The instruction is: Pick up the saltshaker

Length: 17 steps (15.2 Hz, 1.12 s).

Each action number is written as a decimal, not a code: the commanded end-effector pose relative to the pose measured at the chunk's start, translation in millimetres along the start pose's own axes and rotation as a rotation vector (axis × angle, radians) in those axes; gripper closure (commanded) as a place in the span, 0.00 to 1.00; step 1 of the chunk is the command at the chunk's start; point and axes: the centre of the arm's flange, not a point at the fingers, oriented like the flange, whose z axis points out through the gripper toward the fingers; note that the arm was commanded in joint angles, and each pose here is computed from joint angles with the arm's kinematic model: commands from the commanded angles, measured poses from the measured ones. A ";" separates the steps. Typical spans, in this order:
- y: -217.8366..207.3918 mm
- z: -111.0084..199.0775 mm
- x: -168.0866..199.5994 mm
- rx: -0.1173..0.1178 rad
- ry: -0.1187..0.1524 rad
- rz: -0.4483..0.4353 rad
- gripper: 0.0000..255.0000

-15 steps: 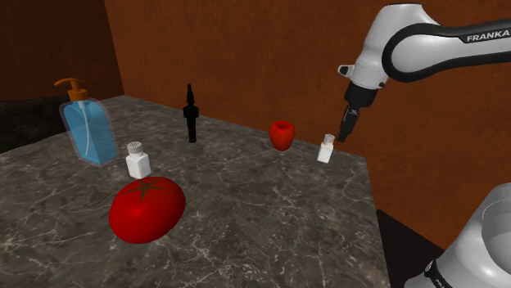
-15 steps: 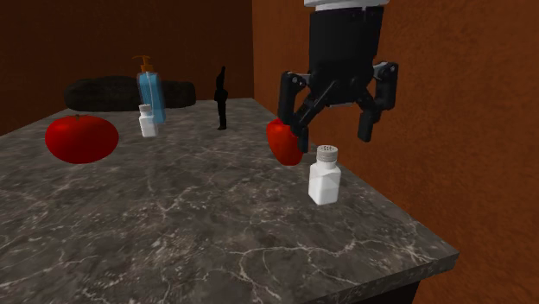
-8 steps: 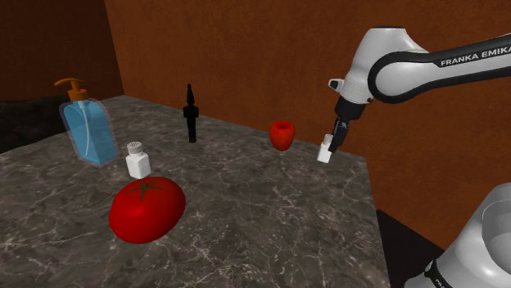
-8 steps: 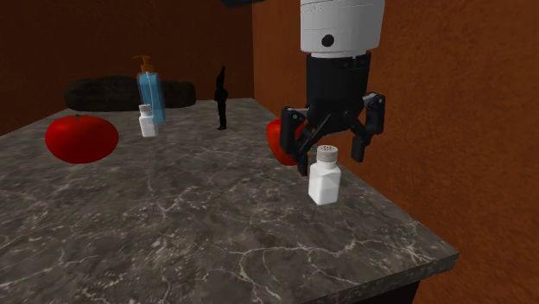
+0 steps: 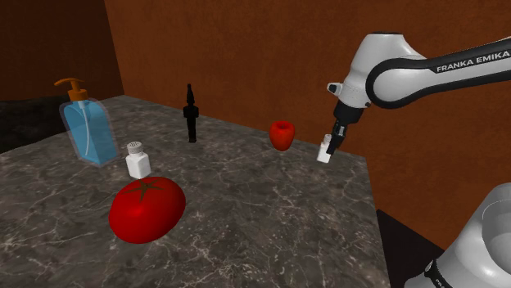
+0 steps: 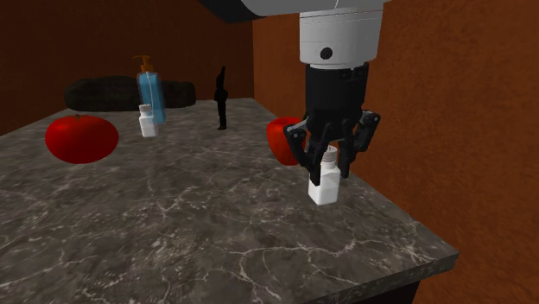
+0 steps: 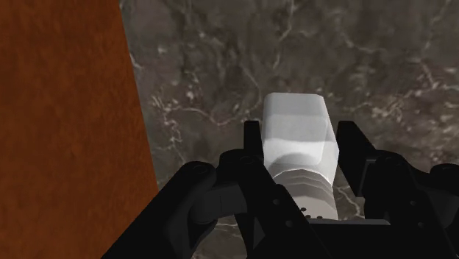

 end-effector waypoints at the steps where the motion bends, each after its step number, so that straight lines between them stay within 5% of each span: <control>1: 0.0 0.6 -0.1 0.000 -0.001 0.000 1.00; 5: 0.4 1.5 -0.6 0.000 -0.001 0.000 1.00; 17: 7.4 -61.2 5.1 0.000 -0.001 0.000 1.00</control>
